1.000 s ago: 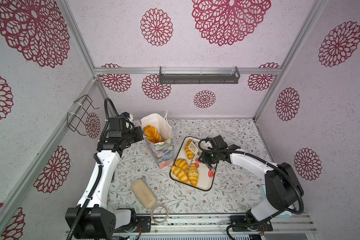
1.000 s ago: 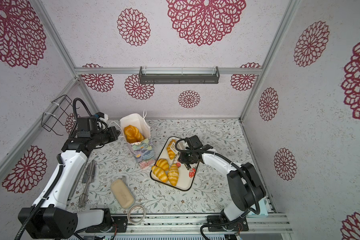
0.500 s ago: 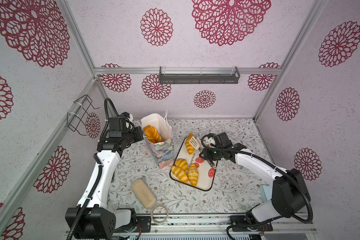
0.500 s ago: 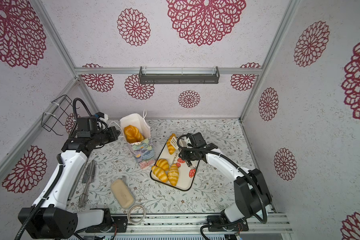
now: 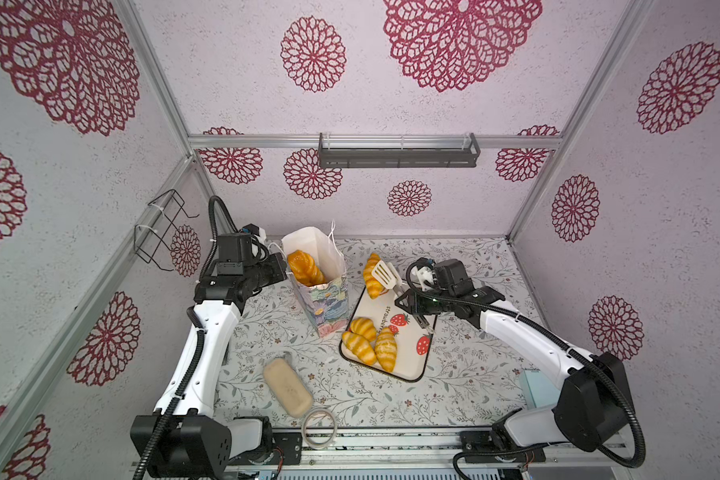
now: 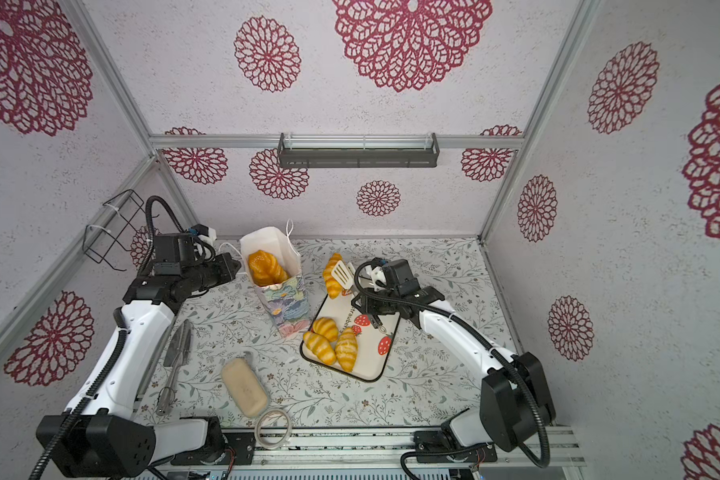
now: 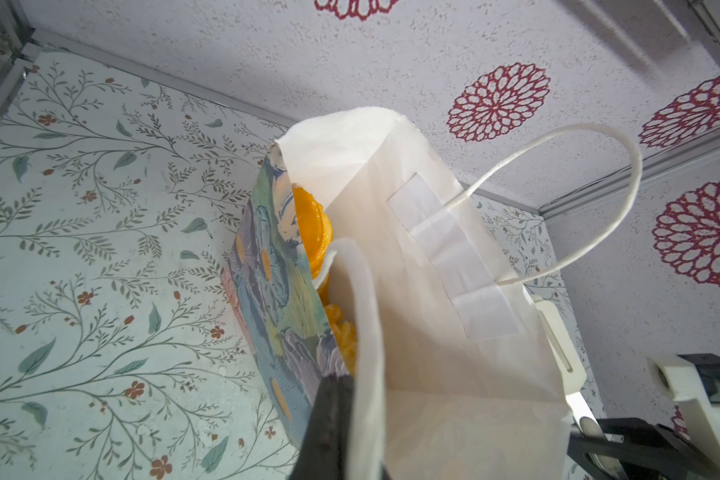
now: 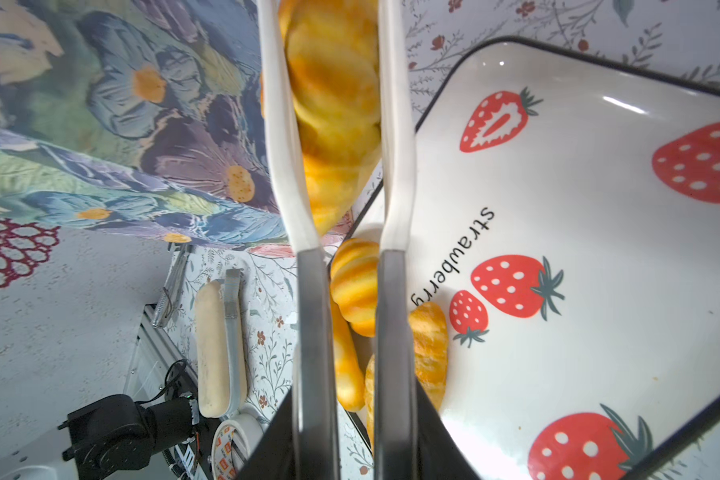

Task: Place the fake bread into the paper bag
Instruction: 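Lift the pinched bun in the tongs above the tray, then carry the bun in the tongs toward the bag opening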

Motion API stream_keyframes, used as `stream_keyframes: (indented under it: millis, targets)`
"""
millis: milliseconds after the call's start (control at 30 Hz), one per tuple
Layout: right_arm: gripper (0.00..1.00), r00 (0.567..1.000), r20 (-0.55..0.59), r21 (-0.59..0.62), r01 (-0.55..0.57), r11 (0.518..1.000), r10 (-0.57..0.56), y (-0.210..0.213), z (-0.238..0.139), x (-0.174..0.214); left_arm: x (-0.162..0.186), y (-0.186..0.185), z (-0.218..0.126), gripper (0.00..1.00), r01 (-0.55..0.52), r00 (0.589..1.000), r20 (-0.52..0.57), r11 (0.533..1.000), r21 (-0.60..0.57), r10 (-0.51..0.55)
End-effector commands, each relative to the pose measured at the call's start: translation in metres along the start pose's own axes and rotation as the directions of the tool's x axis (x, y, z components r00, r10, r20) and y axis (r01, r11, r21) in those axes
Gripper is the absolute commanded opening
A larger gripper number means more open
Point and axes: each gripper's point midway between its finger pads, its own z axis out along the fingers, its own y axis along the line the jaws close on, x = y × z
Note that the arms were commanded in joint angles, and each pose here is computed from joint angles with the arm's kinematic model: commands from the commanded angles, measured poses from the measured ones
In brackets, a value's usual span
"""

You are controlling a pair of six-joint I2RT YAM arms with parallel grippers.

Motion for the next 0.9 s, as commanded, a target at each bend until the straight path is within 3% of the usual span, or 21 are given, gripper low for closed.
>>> stream_keyframes:
  millis: [0,867]
  targets:
    - [0.34,0.988,0.137,-0.121,0.088,0.989,-0.071,0.042,-0.031,-0.037,0.0,0.005,0.004,0.0,0.003,1.0,0.001,1.0,-0.008,-0.003]
    - [0.35,0.951,0.281,-0.32,0.217,0.922,-0.127,0.097,-0.078,-0.047,0.0,0.005,0.004,0.0,0.006,1.0,0.001,1.0,-0.007,-0.006]
